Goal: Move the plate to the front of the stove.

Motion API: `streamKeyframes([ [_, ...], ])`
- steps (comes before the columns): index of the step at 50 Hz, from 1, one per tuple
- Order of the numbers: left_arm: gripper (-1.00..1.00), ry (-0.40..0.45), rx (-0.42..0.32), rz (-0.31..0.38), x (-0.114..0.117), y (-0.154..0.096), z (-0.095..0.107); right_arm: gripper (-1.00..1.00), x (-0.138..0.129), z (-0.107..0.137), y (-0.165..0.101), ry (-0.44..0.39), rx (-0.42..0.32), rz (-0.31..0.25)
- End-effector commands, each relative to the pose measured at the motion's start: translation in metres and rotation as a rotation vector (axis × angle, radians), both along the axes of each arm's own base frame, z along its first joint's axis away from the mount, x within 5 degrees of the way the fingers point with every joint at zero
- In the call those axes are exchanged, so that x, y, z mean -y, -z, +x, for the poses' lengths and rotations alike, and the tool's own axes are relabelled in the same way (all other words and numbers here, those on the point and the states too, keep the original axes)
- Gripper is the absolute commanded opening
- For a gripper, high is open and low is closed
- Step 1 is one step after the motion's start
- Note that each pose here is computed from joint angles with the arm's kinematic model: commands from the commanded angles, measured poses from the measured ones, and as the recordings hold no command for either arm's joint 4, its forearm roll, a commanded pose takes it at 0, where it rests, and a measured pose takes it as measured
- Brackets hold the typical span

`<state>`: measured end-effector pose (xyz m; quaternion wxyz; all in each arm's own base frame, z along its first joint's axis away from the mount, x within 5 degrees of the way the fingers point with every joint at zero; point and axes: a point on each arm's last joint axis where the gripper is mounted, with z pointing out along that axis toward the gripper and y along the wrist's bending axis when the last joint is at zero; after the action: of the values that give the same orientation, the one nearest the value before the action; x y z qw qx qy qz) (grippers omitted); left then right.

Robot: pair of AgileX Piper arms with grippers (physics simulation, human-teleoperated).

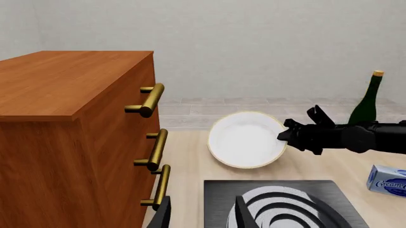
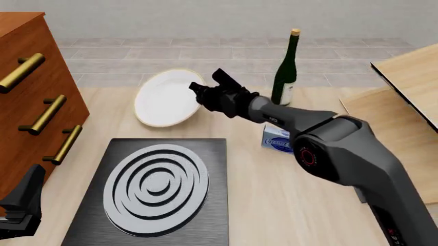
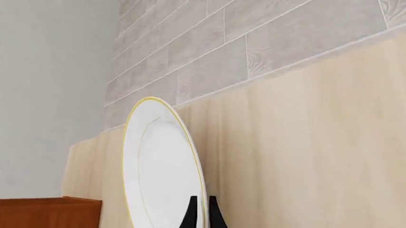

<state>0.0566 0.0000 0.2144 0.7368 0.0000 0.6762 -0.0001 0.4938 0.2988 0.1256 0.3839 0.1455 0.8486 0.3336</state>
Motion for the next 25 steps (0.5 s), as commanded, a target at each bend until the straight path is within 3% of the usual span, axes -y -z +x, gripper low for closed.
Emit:
streamKeyframes([
  [1, 1.0, 0.0, 0.0, 0.0, 0.0, 0.0, 0.0, -1.0, -0.002, 0.009, 0.006, 0.001, -0.003, -0.013],
  [25, 1.0, 0.0, 0.0, 0.0, 0.0, 0.0, 0.0, -1.0, -0.006, 0.015, 0.046, 0.0, -0.044, -0.038],
])
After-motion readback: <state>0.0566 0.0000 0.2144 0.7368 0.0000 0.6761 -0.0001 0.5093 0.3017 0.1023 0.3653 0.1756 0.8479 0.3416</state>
